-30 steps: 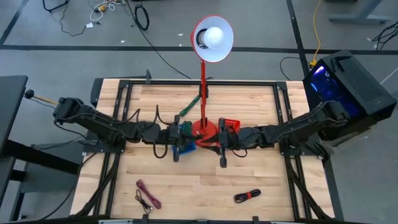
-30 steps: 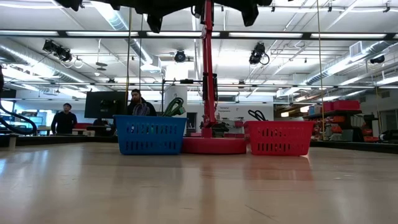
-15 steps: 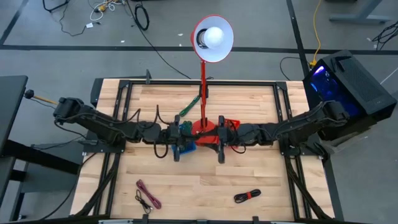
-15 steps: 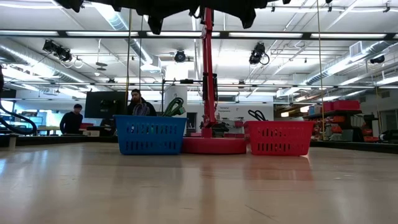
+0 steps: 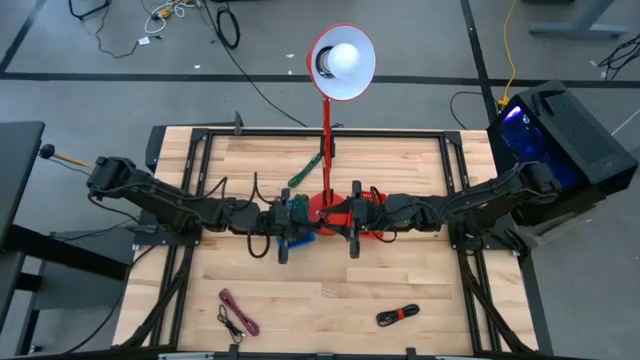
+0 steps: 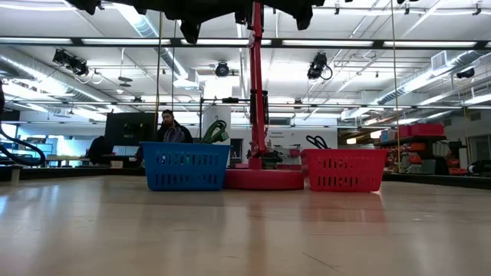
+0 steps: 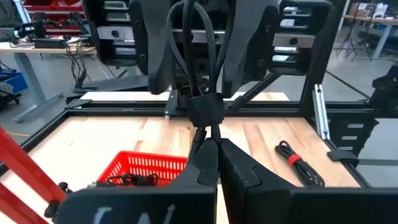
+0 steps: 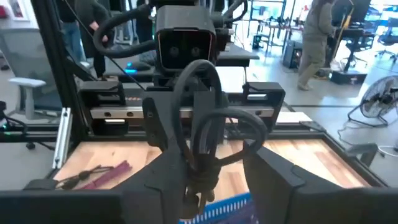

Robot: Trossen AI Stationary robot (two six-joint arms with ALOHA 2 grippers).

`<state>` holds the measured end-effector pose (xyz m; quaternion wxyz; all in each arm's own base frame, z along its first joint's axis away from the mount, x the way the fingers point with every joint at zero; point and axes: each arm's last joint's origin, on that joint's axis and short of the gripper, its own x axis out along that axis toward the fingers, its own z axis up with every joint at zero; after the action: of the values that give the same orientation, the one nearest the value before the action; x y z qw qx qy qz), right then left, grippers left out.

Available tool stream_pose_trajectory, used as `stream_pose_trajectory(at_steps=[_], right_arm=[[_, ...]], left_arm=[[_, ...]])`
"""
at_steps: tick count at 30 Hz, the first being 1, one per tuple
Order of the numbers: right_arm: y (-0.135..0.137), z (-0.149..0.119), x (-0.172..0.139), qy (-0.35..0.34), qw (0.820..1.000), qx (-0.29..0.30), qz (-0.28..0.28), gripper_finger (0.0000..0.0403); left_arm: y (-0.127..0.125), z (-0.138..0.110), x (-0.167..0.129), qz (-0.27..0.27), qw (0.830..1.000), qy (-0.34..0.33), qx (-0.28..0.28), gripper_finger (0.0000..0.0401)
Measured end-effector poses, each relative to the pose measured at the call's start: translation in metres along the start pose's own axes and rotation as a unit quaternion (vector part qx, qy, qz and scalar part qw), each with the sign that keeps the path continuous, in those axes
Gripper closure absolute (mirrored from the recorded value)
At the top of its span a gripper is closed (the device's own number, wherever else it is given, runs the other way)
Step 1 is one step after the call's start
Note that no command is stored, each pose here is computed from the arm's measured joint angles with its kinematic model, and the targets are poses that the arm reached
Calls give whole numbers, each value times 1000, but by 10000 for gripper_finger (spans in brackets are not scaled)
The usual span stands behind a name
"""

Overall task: Pick & Place USB Port
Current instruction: Put the black charger cable into the orange bin

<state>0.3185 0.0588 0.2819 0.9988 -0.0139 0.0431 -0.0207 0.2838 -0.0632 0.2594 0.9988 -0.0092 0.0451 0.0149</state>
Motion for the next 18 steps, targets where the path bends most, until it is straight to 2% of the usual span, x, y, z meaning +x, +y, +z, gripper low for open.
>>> stream_pose_trajectory(at_steps=[2,6,10,18], right_arm=[[0,0,0,1,1000,0,-3,268],[0,-1,0,4,1000,-16,1,377],[-1,-4,-1,23,1000,-14,-8,392],[1,-13,-20,123,987,-1,-100,394]], left_arm=[[0,-1,1,1,1000,1,-2,398],[0,-6,7,6,1000,2,-15,397],[1,-13,12,9,1000,11,-23,370],[1,-12,8,3,1000,26,-18,323]])
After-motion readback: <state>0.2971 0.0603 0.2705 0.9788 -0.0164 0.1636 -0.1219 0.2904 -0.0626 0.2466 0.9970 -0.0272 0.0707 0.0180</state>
